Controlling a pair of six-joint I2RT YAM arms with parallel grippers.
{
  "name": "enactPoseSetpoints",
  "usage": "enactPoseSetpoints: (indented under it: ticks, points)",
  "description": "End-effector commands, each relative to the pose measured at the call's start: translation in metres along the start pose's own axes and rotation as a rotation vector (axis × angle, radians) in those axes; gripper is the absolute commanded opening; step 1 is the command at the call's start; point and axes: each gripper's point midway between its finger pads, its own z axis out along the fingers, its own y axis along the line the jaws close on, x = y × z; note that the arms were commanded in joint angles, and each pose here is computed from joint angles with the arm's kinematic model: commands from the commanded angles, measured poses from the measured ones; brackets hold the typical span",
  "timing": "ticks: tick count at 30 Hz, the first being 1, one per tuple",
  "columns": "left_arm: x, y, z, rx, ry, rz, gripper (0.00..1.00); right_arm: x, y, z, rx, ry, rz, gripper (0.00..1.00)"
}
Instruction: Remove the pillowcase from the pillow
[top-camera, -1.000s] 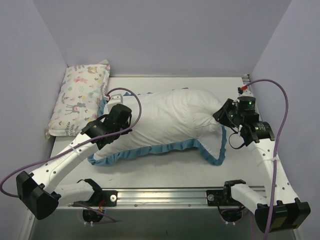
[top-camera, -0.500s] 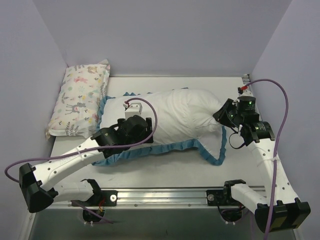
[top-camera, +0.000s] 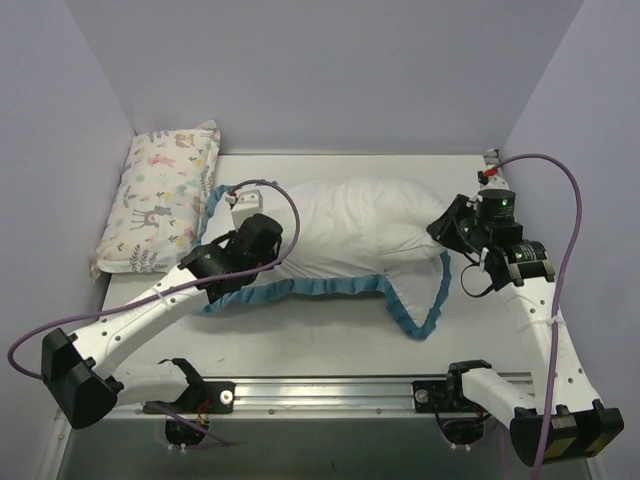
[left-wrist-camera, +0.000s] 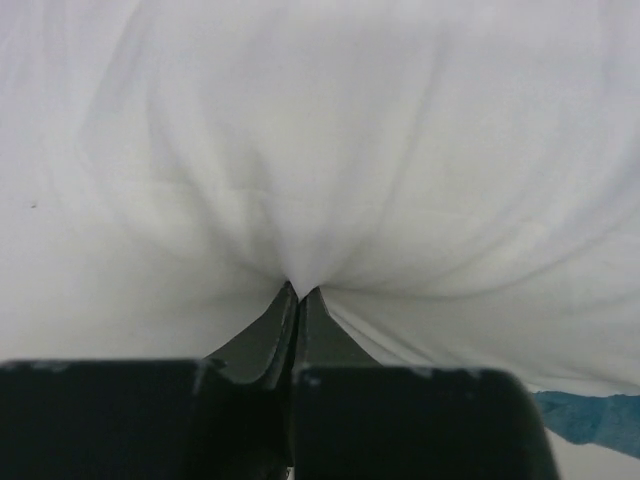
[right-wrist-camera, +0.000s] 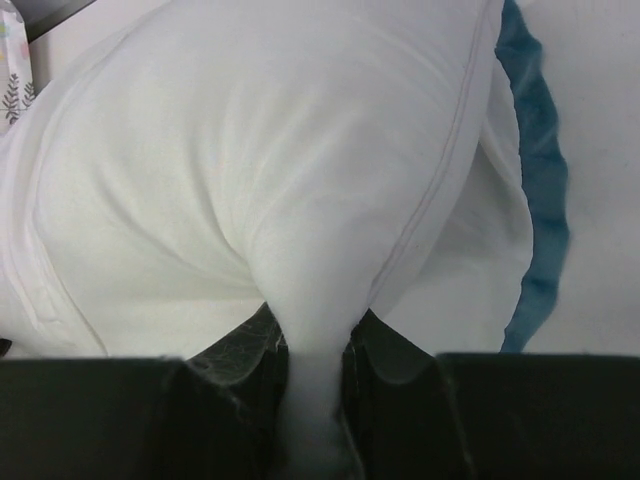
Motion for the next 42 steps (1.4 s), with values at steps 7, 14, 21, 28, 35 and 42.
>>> enactPoseSetpoints:
  ticks: [7,14,21,28,35,42]
  points:
    - [-0.067,0.100,-0.014,-0.235,-0.156,-0.104,0.00,-0.065,-0.007,-0.022,0.024,-0.180,0.048,0.00]
    - [-0.082,0.163,0.000,-0.399,-0.169,-0.220,0.00,-0.087,-0.025,-0.034,0.063,-0.220,0.122,0.00]
    - [-0.080,0.213,0.020,-0.457,-0.115,-0.353,0.00,-0.102,-0.019,-0.050,0.019,-0.259,0.165,0.00]
    - [-0.103,0.146,0.009,-0.217,-0.140,-0.205,0.00,-0.098,0.018,-0.065,-0.099,-0.265,0.086,0.00]
    - [-0.108,0.091,-0.024,-0.001,-0.144,-0.117,0.16,-0.075,0.018,-0.057,-0.105,-0.223,0.059,0.00]
    - [-0.134,0.063,-0.056,0.104,-0.223,-0.114,0.68,-0.016,-0.041,-0.027,0.100,-0.146,0.045,0.69]
